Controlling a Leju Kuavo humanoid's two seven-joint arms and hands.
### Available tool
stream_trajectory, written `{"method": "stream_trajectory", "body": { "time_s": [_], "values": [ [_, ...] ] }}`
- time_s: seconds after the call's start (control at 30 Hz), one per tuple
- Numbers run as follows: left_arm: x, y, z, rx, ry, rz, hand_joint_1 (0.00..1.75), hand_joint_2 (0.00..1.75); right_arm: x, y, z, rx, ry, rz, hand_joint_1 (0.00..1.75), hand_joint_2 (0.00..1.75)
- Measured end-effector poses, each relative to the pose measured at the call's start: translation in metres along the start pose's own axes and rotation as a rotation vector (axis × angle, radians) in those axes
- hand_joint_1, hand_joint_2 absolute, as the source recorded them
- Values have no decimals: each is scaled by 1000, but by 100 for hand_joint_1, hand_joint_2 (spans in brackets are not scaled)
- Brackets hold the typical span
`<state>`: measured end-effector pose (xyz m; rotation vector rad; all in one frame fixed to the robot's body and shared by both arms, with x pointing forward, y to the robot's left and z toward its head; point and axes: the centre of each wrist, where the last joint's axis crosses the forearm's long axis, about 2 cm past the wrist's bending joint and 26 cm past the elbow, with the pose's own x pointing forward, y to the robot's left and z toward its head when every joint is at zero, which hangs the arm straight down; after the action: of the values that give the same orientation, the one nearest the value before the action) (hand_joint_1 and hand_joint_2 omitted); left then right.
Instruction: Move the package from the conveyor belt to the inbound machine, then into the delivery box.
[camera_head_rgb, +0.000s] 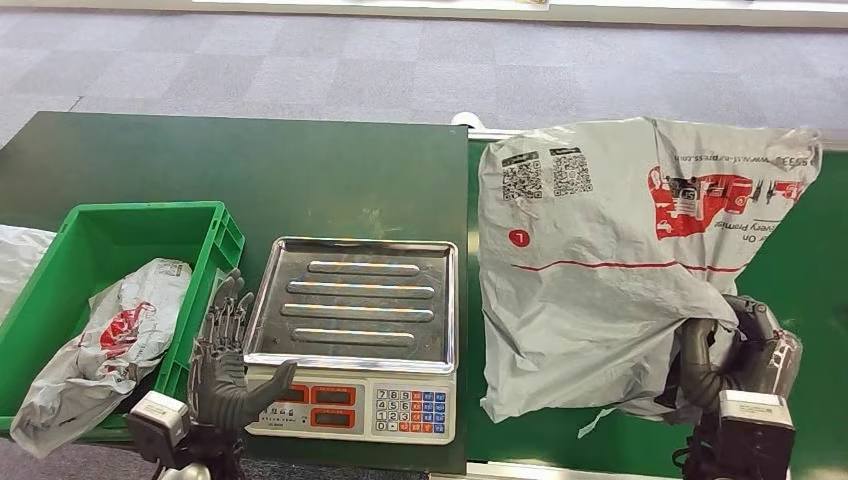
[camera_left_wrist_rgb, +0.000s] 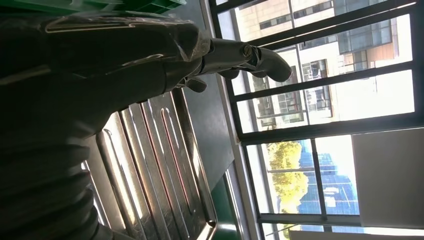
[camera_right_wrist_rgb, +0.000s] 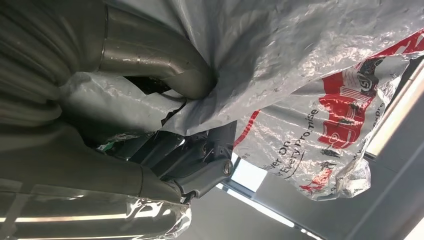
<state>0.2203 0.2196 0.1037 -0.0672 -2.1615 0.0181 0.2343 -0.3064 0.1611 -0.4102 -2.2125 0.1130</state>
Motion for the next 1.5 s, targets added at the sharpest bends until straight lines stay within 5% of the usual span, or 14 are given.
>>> {"method": "stream_trajectory", "body": {
  "time_s": [0.37, 0.77, 1.13, 1.5],
  "values": [
    [3, 4, -1, 15, -23, -12, 0, 175, 17, -4, -15, 7, -104, 46, 175, 175],
    [27, 23, -20, 204, -148, -77, 0, 175, 12, 7, -103, 264, -167, 298, 175, 175],
    [38, 27, -21, 232, -184, -82, 0, 175, -19, 85, -199, 865, -96, 272, 175, 175],
    [35, 16, -21, 191, -175, -45, 0, 175, -21, 165, -195, 1272, 19, 34, 175, 175]
  ]
}}
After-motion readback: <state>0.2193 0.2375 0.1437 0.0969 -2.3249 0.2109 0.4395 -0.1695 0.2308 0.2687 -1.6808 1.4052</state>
